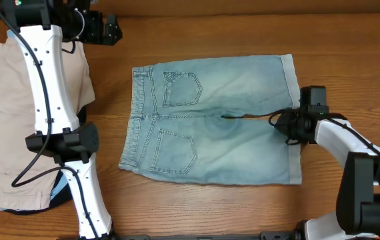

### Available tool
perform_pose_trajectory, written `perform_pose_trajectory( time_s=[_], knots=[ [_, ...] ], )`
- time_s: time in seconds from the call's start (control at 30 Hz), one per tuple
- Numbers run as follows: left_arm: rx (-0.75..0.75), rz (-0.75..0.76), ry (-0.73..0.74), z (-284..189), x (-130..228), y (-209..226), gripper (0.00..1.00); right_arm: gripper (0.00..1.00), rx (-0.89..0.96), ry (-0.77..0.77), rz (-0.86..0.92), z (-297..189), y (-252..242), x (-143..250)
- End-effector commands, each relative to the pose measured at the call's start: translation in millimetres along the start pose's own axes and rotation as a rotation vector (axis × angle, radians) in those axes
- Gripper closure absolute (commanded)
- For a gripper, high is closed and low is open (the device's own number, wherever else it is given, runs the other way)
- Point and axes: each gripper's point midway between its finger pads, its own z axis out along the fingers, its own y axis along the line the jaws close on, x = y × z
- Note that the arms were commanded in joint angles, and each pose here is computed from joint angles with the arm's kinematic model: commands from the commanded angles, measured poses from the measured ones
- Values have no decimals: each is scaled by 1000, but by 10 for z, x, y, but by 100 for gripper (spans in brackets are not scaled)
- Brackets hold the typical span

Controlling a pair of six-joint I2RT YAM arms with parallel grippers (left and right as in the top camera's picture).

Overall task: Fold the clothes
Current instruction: 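Pull the right leg hem rightward with the right gripper to straighten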

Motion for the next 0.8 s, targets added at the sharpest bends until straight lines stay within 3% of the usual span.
perform_pose_trajectory(
  time_s=[0.0,0.27,0.33,0.43,0.63,0.77],
  knots=[
    [-18,30,18,46,21,-11,0,96,199,-61,79,192,-497,-71],
    [-23,31,19,45,23,-2,0,94,191,-183,188,54,-669,-597],
    [-22,42,19,45,22,-4,0,79,93,-156,133,13,-507,-690],
    [-26,46,10,3,15,2,0,65,-83,-158,32,-247,-101,-906],
    [-41,48,-83,-458,-64,-163,0,46,-222,-297,-24,-1407,446,-1308],
    [-66,-140,-175,-899,-90,-317,0,31,-258,-357,-39,-2283,558,-1243]
  ],
)
